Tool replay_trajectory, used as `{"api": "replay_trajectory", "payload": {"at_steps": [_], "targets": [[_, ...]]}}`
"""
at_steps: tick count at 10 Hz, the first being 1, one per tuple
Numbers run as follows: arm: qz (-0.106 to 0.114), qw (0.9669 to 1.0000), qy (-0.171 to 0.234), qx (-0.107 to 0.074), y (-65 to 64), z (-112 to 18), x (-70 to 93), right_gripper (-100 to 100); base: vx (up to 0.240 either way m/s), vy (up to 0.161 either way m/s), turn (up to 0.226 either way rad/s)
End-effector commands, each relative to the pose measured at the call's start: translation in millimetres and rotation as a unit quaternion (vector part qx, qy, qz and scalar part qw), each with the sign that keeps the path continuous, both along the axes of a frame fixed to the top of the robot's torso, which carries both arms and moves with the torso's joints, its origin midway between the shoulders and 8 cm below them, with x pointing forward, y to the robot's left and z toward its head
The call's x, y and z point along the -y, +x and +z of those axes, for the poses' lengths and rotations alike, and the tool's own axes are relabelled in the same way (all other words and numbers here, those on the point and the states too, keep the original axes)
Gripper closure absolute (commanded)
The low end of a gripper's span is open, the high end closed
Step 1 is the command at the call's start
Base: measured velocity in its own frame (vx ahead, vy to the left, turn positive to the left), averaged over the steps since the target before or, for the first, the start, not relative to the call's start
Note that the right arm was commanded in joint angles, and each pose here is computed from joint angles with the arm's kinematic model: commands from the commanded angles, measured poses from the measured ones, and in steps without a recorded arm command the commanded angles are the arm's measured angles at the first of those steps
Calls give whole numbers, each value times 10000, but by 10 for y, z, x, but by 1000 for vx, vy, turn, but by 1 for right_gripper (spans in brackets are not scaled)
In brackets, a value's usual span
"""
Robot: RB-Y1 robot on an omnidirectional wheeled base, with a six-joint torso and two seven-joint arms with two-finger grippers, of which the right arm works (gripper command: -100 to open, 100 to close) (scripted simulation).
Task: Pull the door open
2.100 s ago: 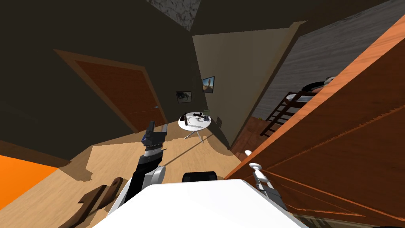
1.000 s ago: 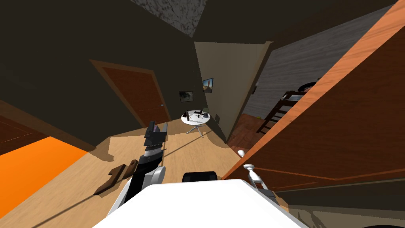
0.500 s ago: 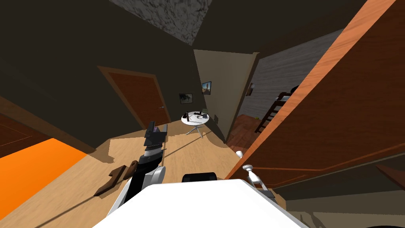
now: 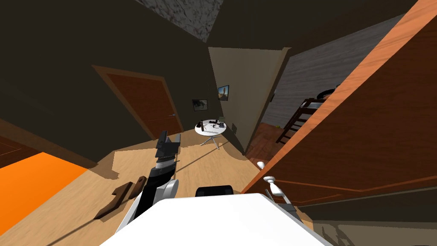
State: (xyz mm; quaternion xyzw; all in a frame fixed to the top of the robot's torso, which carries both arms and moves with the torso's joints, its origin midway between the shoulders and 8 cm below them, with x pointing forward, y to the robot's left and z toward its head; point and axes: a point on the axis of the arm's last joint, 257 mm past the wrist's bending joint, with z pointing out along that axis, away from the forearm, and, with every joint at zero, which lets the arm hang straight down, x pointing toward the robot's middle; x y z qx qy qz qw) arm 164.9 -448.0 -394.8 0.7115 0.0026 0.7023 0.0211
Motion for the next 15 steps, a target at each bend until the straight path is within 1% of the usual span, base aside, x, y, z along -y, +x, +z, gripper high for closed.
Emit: {"api": "replay_trajectory", "payload": {"at_steps": [1, 9, 10, 11, 13, 14, 15], "targets": [[192, 9995, 248, -43, 34, -97, -284, 100, 60, 27, -24], [192, 9995, 248, -43, 34, -97, -284, 100, 1, 4, 1], [130, 9999, 63, -27, -36, -2, -76, 100, 5, -42, -44], [130, 9999, 63, -27, -36, -2, -76, 100, 4, -40, -25], [218, 9997, 99, -36, -92, -20, -149, 100, -9, -19, -13], [286, 9995, 124, -42, -134, -32, -204, 100, -22, -24, -21], [395, 9991, 157, -50, -203, -46, -291, 100, -49, -55, -43]]}}
